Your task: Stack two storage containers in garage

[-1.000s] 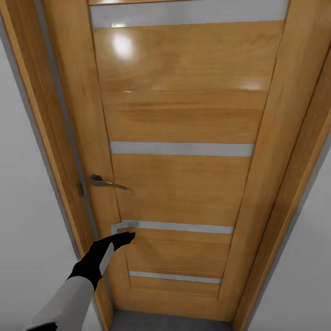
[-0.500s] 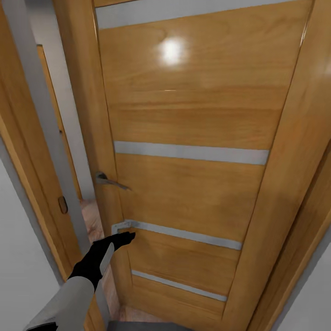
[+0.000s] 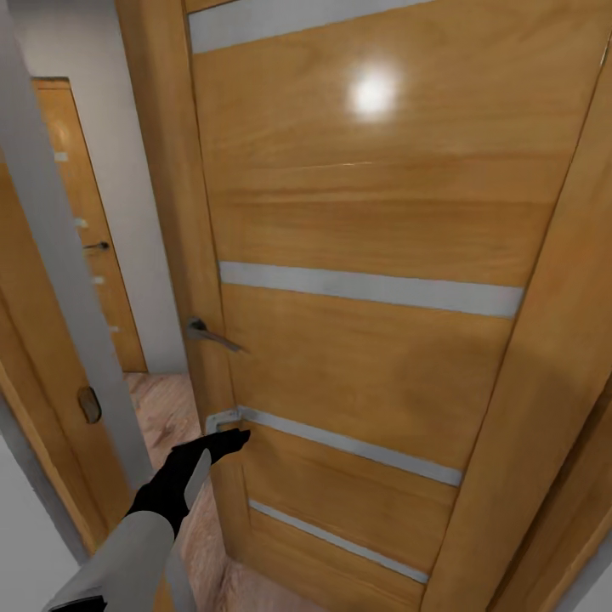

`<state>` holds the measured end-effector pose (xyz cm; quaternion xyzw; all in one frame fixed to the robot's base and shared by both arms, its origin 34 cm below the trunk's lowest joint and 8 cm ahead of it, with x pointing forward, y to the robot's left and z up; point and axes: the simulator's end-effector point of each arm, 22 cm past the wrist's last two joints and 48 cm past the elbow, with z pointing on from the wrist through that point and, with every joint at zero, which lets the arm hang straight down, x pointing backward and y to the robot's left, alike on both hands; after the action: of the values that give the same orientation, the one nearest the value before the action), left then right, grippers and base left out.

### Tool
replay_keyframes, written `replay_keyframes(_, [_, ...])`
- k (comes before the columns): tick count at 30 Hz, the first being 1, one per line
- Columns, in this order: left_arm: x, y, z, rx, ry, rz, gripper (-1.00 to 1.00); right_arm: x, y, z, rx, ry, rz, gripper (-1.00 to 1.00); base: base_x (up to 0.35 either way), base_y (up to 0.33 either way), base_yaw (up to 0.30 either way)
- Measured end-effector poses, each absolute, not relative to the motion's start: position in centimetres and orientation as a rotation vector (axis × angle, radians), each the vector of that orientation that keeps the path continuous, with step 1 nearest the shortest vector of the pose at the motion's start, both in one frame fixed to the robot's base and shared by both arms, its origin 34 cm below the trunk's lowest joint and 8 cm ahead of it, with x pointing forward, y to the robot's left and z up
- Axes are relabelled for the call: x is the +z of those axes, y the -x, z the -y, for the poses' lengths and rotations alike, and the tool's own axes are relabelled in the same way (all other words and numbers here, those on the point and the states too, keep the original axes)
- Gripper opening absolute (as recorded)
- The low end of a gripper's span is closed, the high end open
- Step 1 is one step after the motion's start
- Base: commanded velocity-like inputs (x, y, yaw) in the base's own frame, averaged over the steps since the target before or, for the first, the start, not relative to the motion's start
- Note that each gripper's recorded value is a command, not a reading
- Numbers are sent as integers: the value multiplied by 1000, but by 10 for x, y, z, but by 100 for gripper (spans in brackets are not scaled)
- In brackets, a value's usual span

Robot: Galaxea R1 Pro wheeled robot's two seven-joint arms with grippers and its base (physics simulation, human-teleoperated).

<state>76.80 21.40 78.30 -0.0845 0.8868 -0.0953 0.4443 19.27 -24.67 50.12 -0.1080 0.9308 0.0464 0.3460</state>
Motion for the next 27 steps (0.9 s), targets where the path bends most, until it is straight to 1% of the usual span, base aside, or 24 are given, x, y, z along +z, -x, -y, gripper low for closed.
replay_keyframes(14, [783, -768, -212, -238, 207, -2199, 100, 501, -193, 247, 121, 281, -2415, 100, 323, 0, 0])
replay_keyframes(18, [783, -768, -211, -241, 209, -2198, 100, 501, -193, 247, 118, 278, -2417, 100, 102, 0, 0])
replay_keyframes(27, [783, -769, -212, -239, 208, -2196, 100, 501, -193, 247, 119, 279, -2417, 100, 12, 0, 0])
